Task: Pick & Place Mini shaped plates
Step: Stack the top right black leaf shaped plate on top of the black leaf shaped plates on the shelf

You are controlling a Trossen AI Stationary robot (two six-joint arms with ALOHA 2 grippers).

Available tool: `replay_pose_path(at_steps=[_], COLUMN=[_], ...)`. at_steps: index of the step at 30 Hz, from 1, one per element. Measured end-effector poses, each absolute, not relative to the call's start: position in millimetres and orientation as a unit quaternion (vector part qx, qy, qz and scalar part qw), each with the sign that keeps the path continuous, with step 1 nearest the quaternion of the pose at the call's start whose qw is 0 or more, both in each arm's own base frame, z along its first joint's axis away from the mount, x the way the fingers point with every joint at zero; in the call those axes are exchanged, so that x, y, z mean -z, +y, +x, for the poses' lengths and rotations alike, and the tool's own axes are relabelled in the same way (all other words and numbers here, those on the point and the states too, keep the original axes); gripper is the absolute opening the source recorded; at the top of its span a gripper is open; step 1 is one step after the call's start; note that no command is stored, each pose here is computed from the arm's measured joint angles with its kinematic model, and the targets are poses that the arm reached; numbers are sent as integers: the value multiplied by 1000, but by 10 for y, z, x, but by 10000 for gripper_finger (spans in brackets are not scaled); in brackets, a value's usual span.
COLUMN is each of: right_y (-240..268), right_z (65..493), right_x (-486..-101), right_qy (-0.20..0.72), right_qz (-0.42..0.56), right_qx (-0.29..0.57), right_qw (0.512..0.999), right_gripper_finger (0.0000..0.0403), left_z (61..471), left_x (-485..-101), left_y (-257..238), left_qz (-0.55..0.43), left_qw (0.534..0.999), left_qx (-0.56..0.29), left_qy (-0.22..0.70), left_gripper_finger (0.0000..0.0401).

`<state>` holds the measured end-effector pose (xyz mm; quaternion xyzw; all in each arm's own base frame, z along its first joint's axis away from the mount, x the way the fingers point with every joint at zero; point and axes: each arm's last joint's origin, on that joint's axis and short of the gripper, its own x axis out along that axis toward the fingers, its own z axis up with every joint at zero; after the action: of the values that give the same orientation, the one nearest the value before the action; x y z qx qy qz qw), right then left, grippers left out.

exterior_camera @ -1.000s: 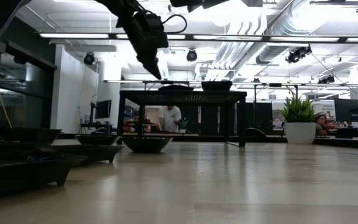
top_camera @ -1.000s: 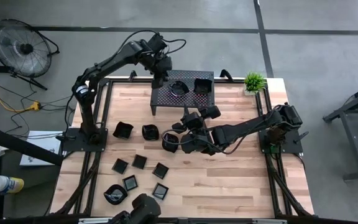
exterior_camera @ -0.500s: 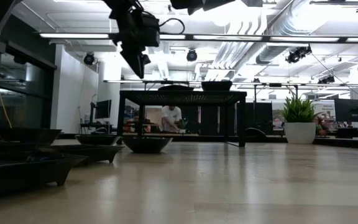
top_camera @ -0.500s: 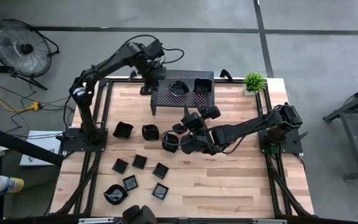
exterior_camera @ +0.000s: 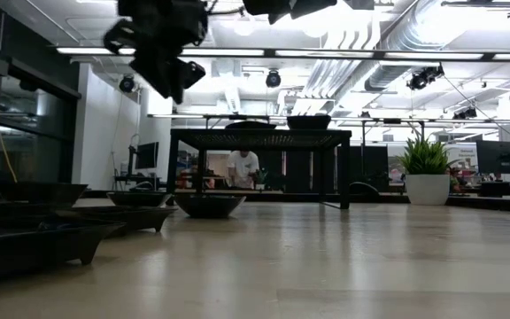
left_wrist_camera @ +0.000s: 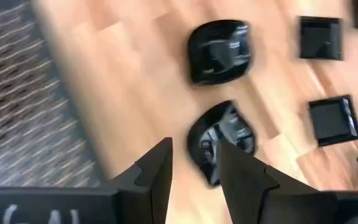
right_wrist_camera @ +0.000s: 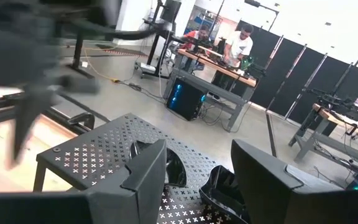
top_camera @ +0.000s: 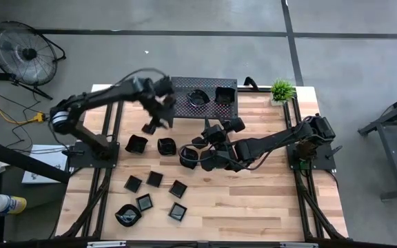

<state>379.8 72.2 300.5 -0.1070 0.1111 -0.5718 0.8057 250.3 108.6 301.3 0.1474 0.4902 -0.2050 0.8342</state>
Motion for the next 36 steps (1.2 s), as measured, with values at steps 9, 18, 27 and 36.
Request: replay_pose_path(at_steps=[9,18,27,36], right_y=[721,695,645,810], right_z=[3798,3695,3210,3104], right_x=[-3002,-3022,-3007,-2583], right_qy=[108,129,235,383], right_qz=[-100,-97,-28,-43], right_qx=[571,556,515,365], right_qw=[807,815,824,847], right_gripper_finger=[177,177,177,177], left_z=[2370,2453,2558,2716], left_x=[-2516,-2119,-2092,-1790], left_y=[345,-190,-317,-335], left_qz=[241,432,513,532], left_qw=[813,753,746,710], left_qx=[304,330,292,325], left_qy=[434,370,308,327], left_gripper_finger=[122,122,122,122])
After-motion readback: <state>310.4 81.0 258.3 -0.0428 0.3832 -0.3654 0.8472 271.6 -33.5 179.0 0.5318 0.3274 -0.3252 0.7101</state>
